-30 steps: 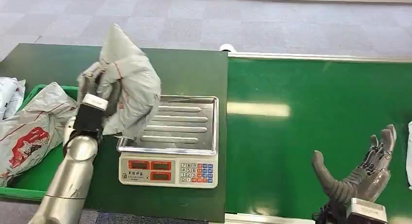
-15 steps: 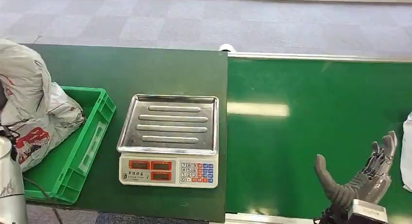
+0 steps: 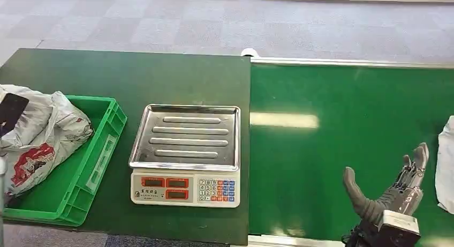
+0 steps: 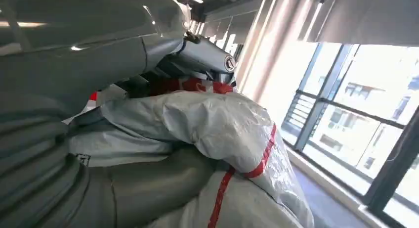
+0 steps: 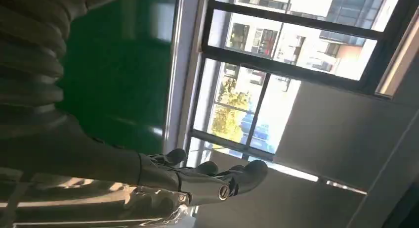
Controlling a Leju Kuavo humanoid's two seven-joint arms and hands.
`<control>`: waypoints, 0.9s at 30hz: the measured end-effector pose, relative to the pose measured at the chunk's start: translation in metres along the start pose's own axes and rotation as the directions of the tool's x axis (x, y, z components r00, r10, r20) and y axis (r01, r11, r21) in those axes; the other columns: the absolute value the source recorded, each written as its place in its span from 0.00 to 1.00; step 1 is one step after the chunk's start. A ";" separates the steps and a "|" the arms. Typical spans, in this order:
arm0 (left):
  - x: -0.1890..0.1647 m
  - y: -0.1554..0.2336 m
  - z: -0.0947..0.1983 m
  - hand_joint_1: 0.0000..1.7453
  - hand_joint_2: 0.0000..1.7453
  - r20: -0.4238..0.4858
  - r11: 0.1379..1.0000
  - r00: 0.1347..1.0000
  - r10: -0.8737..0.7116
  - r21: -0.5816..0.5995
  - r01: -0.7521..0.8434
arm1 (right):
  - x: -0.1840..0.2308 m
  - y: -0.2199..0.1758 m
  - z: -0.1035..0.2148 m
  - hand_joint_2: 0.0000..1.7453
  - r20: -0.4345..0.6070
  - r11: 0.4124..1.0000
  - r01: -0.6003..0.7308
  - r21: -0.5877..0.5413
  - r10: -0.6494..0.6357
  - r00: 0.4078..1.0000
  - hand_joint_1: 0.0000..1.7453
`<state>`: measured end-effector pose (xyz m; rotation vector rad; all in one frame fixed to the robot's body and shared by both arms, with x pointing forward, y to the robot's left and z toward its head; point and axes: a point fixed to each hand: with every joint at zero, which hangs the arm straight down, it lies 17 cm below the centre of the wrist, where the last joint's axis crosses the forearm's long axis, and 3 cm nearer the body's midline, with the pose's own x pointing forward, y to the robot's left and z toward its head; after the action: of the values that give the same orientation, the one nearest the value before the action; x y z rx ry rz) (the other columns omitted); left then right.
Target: Moved the parcel from conveyor to table for the left to box.
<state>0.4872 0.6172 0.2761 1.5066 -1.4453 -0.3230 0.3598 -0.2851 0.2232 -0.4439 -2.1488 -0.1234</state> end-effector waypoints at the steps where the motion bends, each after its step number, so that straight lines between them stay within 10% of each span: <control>1: -0.004 -0.002 0.001 0.79 1.00 -0.007 1.000 1.000 -0.005 -0.009 0.004 | 0.000 0.000 0.000 1.00 -0.001 1.000 -0.001 0.001 0.001 1.000 0.00; 2: -0.007 -0.003 0.001 0.57 1.00 -0.013 1.000 1.000 -0.008 -0.015 0.008 | -0.001 0.001 0.000 1.00 -0.001 1.000 -0.001 0.003 0.001 1.000 0.00; 6: -0.017 -0.009 0.003 0.75 1.00 -0.044 0.999 0.999 -0.020 -0.039 0.018 | -0.003 0.002 0.000 1.00 -0.004 1.000 -0.008 0.009 0.008 1.000 0.00; 7: -0.021 -0.012 0.005 0.49 1.00 -0.062 0.998 0.998 -0.023 -0.051 0.020 | -0.003 0.003 0.001 1.00 -0.005 1.000 -0.013 0.011 0.013 1.000 0.00; 8: -0.025 -0.013 0.006 0.00 1.00 -0.082 0.998 0.996 -0.032 -0.060 0.027 | -0.004 0.003 0.001 1.00 -0.009 1.000 -0.018 0.012 0.018 1.000 0.00; 16: -0.021 -0.010 0.009 0.00 1.00 -0.127 0.999 0.992 0.007 -0.035 -0.012 | -0.007 0.004 0.002 1.00 -0.027 0.999 -0.039 0.006 0.040 0.999 0.00; 27: 0.047 0.077 0.011 0.00 1.00 0.093 0.921 0.970 0.223 0.305 -0.241 | -0.011 0.001 0.004 1.00 -0.042 0.998 -0.056 -0.018 0.055 0.998 0.00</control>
<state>0.4439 0.5858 0.3500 1.5614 -1.7652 0.0135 0.3628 -0.2857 0.2115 -0.5069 -2.0948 -0.1206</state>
